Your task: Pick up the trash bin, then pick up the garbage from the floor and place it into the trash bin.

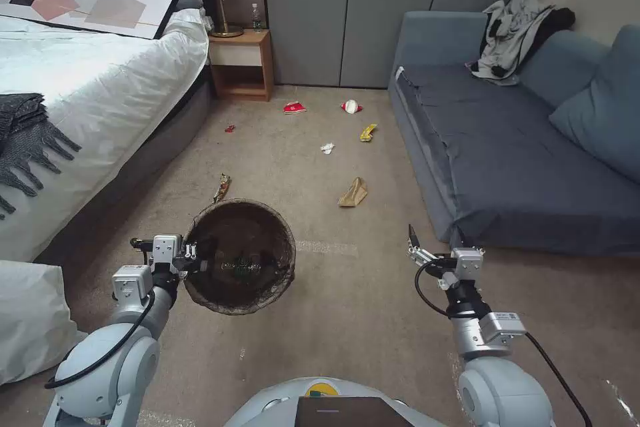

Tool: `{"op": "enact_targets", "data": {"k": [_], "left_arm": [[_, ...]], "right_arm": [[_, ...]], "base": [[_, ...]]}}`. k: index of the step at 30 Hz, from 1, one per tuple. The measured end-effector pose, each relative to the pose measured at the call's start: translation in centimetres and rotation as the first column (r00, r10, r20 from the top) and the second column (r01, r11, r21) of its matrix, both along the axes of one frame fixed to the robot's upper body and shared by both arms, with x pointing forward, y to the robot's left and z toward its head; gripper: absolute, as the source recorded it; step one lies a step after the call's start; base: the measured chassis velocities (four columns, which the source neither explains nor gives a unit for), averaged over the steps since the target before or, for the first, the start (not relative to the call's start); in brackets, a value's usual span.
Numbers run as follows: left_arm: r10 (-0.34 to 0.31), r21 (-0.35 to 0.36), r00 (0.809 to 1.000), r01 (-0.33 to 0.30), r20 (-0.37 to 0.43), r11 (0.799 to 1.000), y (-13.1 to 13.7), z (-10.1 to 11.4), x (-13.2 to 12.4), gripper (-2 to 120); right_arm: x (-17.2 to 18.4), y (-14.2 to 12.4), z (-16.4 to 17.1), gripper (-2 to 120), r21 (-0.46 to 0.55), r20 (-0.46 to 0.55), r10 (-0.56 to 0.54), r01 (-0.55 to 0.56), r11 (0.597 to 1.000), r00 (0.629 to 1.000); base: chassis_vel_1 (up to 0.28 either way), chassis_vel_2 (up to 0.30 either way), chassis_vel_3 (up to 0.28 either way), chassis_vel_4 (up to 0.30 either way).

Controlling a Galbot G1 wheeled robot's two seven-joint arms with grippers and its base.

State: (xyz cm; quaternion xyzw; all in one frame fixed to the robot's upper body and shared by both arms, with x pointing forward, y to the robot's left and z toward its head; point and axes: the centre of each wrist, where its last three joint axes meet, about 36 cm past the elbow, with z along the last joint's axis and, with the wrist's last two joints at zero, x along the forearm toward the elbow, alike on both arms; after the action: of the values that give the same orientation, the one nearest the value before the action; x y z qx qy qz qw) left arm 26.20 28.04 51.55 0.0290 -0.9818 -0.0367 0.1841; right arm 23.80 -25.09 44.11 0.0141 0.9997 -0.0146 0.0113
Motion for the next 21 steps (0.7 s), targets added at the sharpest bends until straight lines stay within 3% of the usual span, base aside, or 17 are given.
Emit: {"op": "enact_targets", "data": {"k": [7,21], "left_arm": [[-0.001,-0.001,1.0,0.001,0.002,1.0,-0.01,0.05,-0.13,3],[-0.007,-0.002,1.0,0.007,0.006,1.0,-0.12,0.14,-0.22,3]], "right_arm": [[-0.22,0.02,-0.07,100,0.001,-0.007,-0.001,0.001,1.0,1.0],[-0.47,0.18,-0.15,100,0.004,-0.003,0.001,-0.001,1.0,1.0]], "base": [[-0.09,0.079,0.091,-0.077],[-0.189,0.178,0.18,-0.178]]}}
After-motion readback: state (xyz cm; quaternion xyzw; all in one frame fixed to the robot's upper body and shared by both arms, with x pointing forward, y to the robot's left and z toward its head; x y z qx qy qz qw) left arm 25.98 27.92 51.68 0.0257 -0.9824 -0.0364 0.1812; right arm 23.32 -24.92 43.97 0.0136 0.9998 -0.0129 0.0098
